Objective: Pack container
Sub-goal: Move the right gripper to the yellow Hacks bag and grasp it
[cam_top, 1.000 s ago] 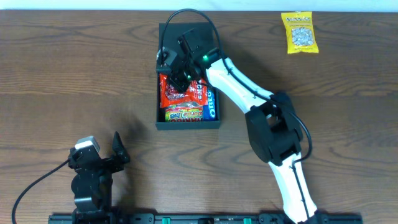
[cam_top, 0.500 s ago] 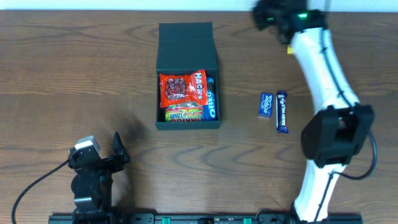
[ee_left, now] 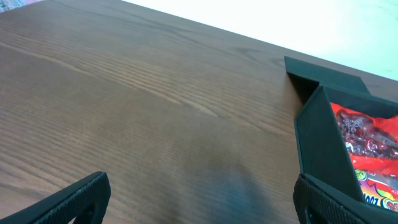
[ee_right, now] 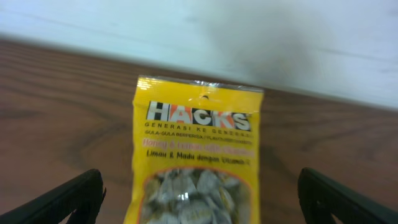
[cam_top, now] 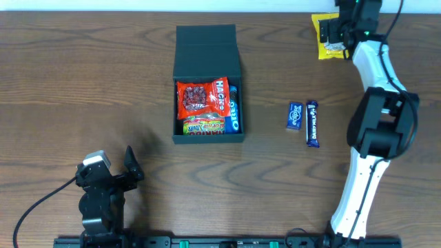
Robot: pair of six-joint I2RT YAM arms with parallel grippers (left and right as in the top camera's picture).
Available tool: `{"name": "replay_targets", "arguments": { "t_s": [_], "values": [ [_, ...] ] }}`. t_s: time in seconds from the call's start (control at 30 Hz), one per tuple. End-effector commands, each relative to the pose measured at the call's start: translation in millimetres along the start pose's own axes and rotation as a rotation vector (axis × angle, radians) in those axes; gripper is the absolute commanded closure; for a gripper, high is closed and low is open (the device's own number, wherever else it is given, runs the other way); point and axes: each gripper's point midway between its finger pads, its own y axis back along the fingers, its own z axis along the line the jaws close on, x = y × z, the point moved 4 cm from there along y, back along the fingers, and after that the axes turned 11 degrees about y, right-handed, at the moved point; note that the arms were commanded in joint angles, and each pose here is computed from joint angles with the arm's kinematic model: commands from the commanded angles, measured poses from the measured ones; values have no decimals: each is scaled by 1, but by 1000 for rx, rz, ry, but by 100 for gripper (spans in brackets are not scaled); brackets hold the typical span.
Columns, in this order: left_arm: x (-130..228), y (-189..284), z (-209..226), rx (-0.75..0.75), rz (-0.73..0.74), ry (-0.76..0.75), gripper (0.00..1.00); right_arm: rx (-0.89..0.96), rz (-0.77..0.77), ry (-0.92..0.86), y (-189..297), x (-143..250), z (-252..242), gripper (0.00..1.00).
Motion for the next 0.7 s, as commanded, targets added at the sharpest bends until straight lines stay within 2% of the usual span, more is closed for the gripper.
{"name": "replay_targets", "arguments": {
  "t_s": [0.0, 0.17, 0.2, 0.33, 0.37, 0.4, 0.47, 0.57, 0.67],
  "values": [
    [8, -3, 5, -20, 17, -11, 5, 2, -5, -48, -19, 15, 3, 1],
    [8, -3, 5, -20, 17, -11, 5, -15, 33, -85, -43, 43, 14, 3],
    [8, -3, 5, -20, 17, -11, 5, -18, 40, -91, -45, 46, 16, 8],
    [8, -3, 5, -20, 17, -11, 5, -22, 57, -93, -47, 52, 18, 41],
    [8, -3, 5, -20, 17, -11, 5, -23, 61, -93, -47, 52, 18, 62],
    [8, -3, 5, -20, 17, -11, 5, -25, 66, -98, -47, 53, 19, 74],
    [8, -3, 5, -20, 17, -11, 5, -31, 78, -119, -46, 55, 20, 86],
    [8, -3, 5, -20, 17, -11, 5, -37, 79, -160, -37, 46, 19, 97],
    [8, -3, 5, -20, 17, -11, 5, -33, 28, -154, -8, 9, 13, 99]
  ]
}}
